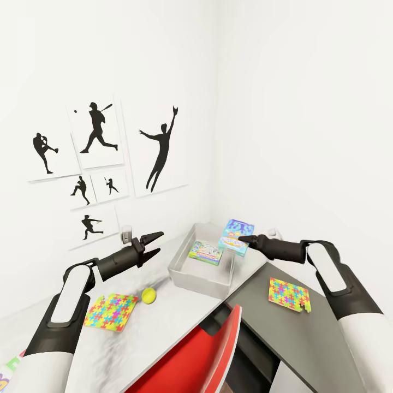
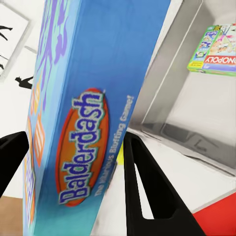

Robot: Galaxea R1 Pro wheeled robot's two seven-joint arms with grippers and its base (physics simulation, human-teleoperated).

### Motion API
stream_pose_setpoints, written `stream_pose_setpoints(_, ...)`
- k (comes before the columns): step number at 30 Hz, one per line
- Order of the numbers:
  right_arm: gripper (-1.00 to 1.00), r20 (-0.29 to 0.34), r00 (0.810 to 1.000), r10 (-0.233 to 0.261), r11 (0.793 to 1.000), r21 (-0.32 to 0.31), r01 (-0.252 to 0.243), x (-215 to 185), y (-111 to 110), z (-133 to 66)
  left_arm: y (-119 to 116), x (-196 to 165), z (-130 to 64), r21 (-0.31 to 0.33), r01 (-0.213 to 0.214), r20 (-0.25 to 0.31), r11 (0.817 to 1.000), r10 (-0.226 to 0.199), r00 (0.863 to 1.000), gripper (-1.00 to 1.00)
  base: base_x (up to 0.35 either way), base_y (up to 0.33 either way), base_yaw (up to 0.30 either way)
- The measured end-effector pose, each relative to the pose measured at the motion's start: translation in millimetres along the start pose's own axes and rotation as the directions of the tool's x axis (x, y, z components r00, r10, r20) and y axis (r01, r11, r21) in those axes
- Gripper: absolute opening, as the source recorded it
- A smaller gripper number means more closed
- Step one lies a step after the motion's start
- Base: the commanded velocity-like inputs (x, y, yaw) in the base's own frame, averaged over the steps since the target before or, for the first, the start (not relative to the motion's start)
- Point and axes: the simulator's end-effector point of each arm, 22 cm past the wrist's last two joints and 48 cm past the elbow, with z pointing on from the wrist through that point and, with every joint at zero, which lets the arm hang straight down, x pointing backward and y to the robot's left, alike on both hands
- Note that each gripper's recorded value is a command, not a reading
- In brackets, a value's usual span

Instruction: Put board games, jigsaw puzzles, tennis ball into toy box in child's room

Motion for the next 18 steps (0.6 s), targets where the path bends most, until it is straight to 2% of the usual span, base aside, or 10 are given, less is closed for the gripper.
stream_pose_setpoints(5,-1.00,-0.005,0.998,0.056,0.997,0.058,-0.056,-23.2,-19.1,9.3,0.2,-0.1,0.0,-0.001,0.000,0.000,1.000,0.000,1.000,1.00,0.000,0.000,0.000)
stream_pose_setpoints(9,-1.00,-0.016,0.997,0.080,0.994,0.077,-0.079,-34.3,-18.6,18.8,0.1,-0.4,-0.3,-0.001,-0.001,0.001,1.000,0.001,1.000,1.00,0.000,0.000,0.000)
stream_pose_setpoints(14,-1.00,-0.090,0.991,0.095,0.986,0.146,-0.081,-20.3,-17.1,50.0,0.1,-1.5,-1.5,0.001,0.000,0.003,1.000,0.000,1.000,1.00,0.000,0.000,0.000)
stream_pose_setpoints(18,-1.00,-0.159,0.979,0.128,0.972,0.214,-0.092,1.3,-19.2,75.7,0.6,-2.3,-3.5,0.004,0.003,0.006,1.000,-0.003,1.000,1.00,0.000,0.000,0.000)
